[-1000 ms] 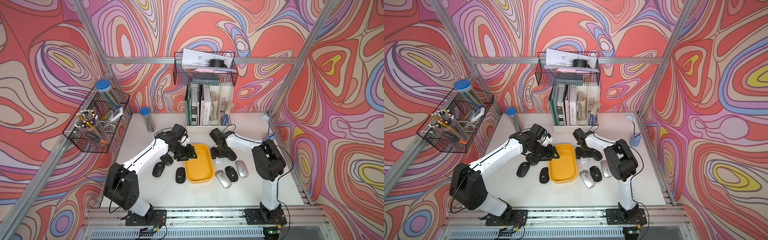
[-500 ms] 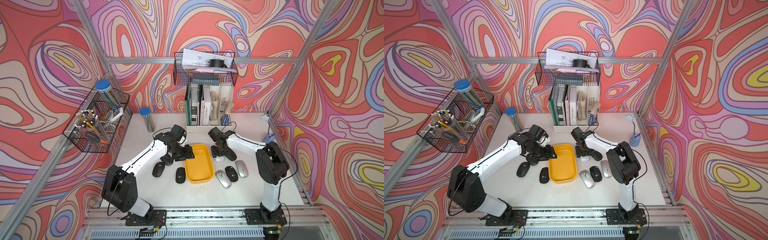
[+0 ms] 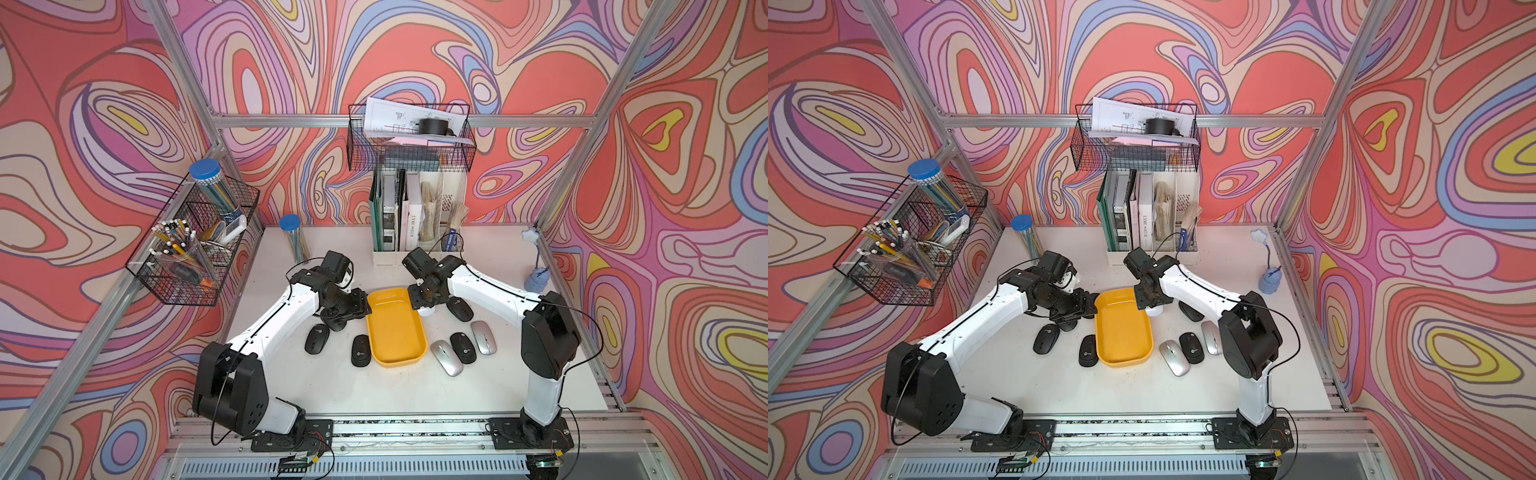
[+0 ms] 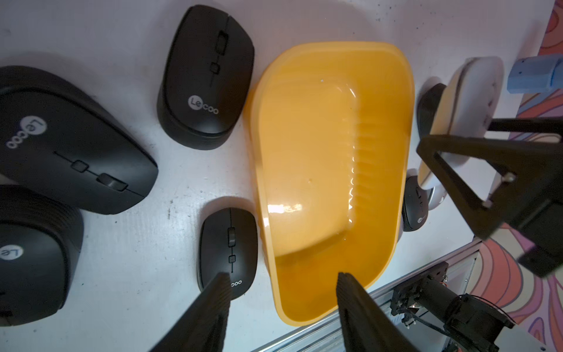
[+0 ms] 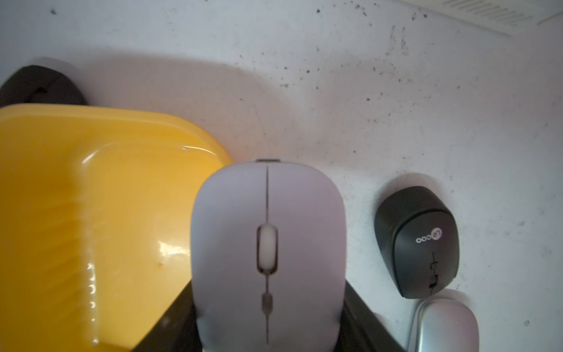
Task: Put the mouse in the storage box
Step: Place the mouse in the storage box.
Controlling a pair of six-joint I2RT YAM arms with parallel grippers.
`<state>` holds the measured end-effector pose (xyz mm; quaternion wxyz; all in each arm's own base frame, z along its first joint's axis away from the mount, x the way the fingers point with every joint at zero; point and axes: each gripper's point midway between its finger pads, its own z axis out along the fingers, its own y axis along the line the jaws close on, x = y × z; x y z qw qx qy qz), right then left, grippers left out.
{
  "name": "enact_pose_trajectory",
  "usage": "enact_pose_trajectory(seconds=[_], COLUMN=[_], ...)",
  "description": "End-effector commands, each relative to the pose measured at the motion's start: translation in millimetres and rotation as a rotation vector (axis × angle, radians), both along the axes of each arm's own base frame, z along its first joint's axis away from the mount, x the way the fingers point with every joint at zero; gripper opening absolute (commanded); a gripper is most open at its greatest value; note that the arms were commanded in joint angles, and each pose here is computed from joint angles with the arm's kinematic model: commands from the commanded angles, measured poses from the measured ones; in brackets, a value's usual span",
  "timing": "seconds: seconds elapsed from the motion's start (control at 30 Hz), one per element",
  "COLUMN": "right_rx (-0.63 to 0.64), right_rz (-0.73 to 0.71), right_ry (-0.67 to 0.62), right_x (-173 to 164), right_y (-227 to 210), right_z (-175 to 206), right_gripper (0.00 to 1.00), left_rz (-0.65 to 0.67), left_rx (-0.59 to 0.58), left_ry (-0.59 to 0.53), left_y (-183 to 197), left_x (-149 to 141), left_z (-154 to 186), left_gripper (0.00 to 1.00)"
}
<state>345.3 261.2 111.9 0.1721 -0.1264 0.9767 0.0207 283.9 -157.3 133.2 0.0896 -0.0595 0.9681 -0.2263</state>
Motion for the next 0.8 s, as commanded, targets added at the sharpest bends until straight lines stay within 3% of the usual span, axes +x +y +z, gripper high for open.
enact_pose_trajectory(seconds=[0.0,0.23,0.33,0.4,0.5,0.77], right_rx=[0.016,0.062,0.09,0.118,0.164,0.16], right_rz=[0.036,0.062,0.085,0.111,0.133,0.1], right_ry=[-0.008,-0.004,0.02,0.049,0.097,0.127], right_x=[-9,-14,-23,-33,-48,-46], right_y=[20,47,65,81,101,108], right_z=[14,21,16,9,-4,-45], right_gripper=[0.57,0.57,0.57,0.57,0.57,0.56], left_rz=[0.006,0.06,0.132,0.188,0.244,0.242], left_rx=[-0.007,-0.035,0.027,0.077,0.061,0.011], left_ry=[-0.057,-0.092,-0.05,-0.056,-0.093,-0.056], left_y=[10,11,22,34,43,40], left_x=[3,16,23,25,26,17], left_z=[3,-8,-21,-27,-24,-32], left_gripper=[0.62,0.62,0.59,0.58,0.59,0.6])
